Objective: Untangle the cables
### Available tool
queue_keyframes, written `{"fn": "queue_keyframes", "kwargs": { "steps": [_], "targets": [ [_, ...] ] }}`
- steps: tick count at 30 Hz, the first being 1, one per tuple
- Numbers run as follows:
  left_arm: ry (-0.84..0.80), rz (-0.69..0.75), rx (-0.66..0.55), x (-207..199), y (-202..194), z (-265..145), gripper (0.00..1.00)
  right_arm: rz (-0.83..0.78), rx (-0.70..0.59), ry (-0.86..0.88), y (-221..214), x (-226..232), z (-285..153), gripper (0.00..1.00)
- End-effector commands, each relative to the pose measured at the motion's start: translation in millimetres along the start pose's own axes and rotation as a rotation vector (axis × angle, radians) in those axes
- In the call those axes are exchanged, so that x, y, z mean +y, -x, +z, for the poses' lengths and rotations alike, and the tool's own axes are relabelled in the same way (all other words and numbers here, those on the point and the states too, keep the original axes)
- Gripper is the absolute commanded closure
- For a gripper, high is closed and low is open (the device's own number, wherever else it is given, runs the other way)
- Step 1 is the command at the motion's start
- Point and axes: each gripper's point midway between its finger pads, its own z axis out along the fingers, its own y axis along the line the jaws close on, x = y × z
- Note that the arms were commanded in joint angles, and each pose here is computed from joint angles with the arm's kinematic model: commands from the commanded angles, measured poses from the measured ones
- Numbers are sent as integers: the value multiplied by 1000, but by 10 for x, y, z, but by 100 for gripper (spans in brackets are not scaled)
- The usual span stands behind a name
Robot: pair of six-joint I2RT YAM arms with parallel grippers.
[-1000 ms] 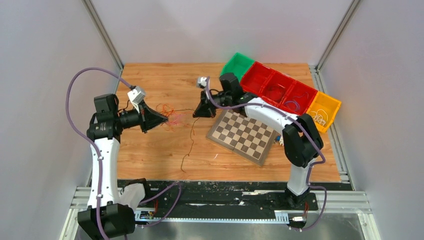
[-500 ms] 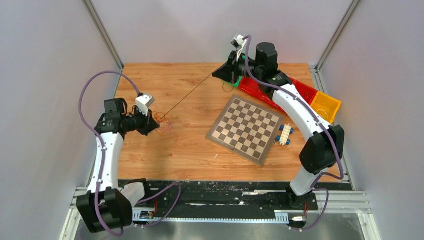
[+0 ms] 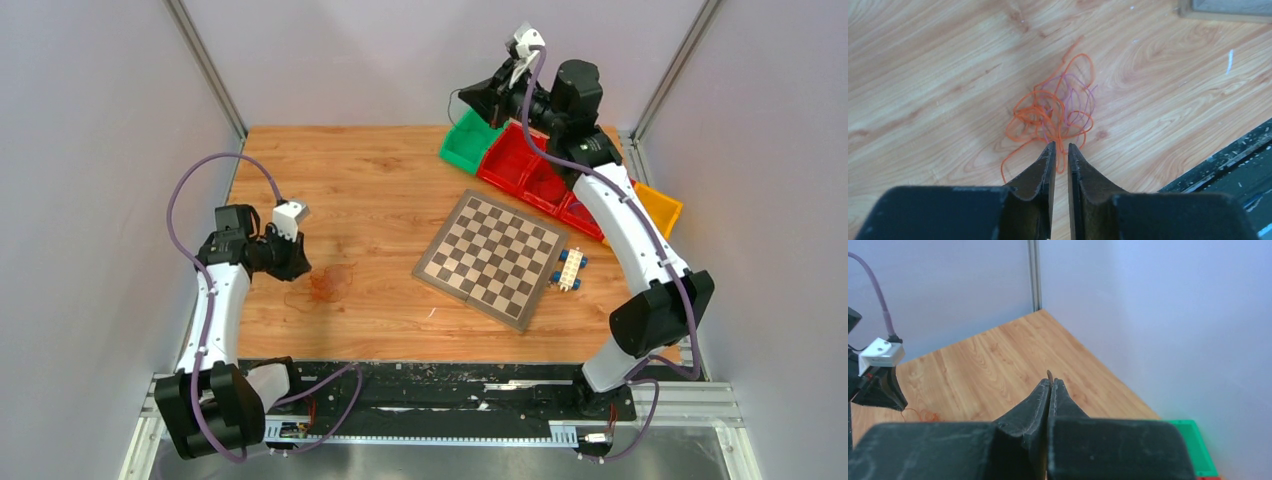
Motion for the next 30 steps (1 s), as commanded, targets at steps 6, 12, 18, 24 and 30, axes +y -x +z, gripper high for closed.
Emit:
{"fn": "queue_keyframes", "kwargs": {
  "steps": [6,12,18,24,30],
  "targets": [
    [61,-58,108,188,-258,120,88,-227,-205,-60,990,37,-235,100],
    [10,-92,43,99,-77,127,86,-198,-158,-78,776,-188,-247,100],
    [-22,-116,30,71,-9,150,80,-143,-60,-50,282,-361,-178,100],
    [-30,-129,41,75,-49,190,75,-126,22,-110,-122,-717,-285,100],
    [-40,-146,58,79,-81,226,65,-136,95,-227,-346,-1290,-610,100]
  ]
}}
